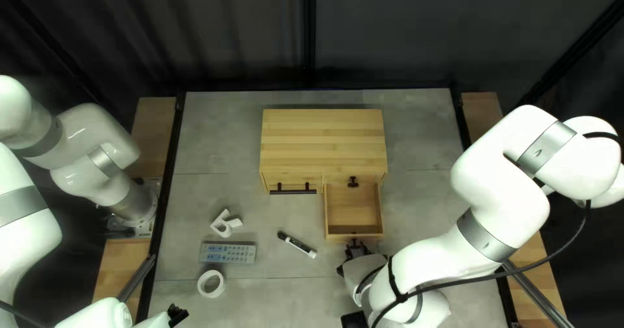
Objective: Open drawers and place objects into drawer and close
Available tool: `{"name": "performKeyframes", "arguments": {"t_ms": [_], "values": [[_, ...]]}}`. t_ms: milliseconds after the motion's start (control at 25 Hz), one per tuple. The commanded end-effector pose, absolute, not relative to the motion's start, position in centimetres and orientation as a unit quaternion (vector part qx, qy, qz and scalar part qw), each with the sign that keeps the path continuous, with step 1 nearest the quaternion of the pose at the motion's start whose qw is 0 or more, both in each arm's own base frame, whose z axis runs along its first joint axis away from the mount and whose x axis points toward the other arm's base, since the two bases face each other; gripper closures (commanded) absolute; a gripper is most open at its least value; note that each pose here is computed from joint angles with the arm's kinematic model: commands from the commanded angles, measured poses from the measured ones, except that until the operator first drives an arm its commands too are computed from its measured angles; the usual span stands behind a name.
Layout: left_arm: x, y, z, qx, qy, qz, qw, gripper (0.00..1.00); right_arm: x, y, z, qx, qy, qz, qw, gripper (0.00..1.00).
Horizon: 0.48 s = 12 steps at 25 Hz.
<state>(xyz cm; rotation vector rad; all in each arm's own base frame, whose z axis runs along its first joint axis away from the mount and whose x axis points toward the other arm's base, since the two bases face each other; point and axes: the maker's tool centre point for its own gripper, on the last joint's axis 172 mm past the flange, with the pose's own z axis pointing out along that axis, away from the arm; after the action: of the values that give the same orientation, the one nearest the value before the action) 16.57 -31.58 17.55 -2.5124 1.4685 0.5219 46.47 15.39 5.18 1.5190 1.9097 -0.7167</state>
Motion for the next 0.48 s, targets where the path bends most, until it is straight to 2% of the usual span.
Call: {"name": "performKeyframes", "arguments": {"t_ms": [40,240,280,320,360,480], "values": [[16.57,-31.58,17.55,-0.846,0.495,0.176,0.092,0.0,46.48,15.56,5.11,0.57,0.719,-0.269,0.295,1.0],[16.57,-31.58,17.55,-0.846,0.495,0.176,0.092,0.0,46.6,15.58,4.92,0.569,0.719,-0.269,0.294,1.0],[16.57,-31.58,17.55,-0.846,0.495,0.176,0.092,0.0,46.6,15.58,4.92,0.569,0.719,-0.269,0.294,0.89],[16.57,-31.58,17.55,-0.846,0.495,0.176,0.092,0.0,46.6,15.58,4.92,0.569,0.719,-0.27,0.294,0.26],[16.57,-31.58,17.55,-0.846,0.495,0.176,0.092,0.0,46.58,15.61,4.92,0.57,0.718,-0.271,0.294,0.0],[16.57,-31.58,17.55,-0.846,0.495,0.176,0.092,0.0,46.59,15.71,5.08,0.57,0.718,-0.271,0.294,0.0]]}}
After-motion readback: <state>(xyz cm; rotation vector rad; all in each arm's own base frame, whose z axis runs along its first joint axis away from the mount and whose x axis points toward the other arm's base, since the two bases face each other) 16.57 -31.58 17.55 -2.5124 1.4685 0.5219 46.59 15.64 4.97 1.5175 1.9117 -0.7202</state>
